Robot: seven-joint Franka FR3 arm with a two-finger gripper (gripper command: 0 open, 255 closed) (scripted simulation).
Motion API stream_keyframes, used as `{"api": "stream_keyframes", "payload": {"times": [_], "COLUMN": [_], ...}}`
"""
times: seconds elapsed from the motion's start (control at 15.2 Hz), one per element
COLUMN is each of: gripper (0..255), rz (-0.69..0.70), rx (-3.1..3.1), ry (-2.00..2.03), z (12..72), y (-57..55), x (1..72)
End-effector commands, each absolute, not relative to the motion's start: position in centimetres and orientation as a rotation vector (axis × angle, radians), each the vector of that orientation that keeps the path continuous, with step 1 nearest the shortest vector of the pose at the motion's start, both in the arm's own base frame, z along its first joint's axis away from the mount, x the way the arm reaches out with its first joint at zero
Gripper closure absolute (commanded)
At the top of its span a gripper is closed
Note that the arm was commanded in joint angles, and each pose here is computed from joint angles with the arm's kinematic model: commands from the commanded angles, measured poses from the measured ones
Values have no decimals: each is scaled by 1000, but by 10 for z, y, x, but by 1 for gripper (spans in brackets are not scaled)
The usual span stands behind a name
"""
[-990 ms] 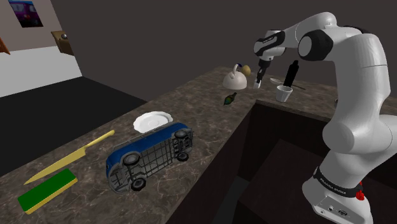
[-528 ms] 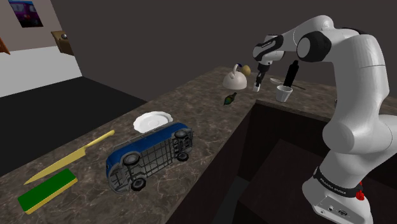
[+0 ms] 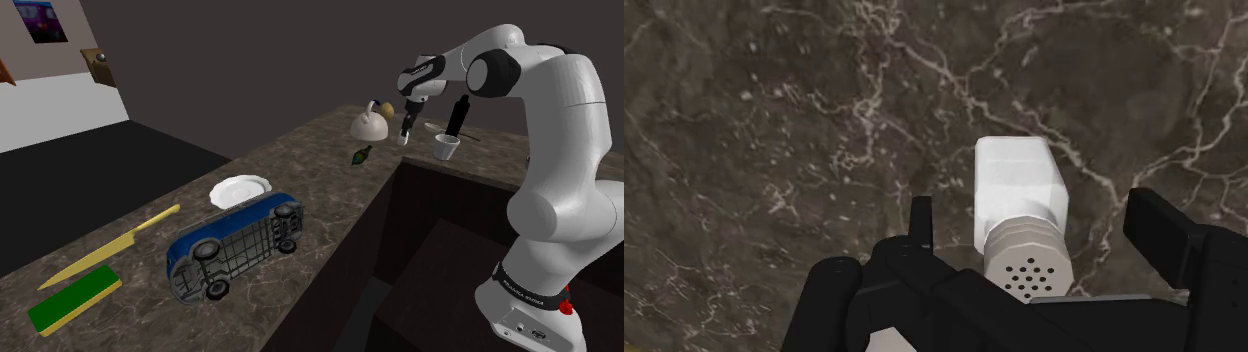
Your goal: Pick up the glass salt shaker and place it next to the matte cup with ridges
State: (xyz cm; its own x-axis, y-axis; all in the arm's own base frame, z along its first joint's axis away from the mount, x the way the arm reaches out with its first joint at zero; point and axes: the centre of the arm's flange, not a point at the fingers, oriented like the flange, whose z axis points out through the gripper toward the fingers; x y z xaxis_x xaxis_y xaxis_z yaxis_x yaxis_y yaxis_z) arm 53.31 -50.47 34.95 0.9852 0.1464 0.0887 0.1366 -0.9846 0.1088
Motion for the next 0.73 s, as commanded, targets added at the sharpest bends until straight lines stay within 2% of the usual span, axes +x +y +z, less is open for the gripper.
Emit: {"api": "stream_keyframes", "payload": {"times": [0.0,0.13,0.4,0.66], "gripper": [0,0,0,0], "rz": [147,147,147,147], "rx": [3028,3028,3028,3028], "ry": [216,216,216,216], "z": [350,350,399,399], "y": [-505,-505,-500,-500], "x": [533,533,528,528]}}
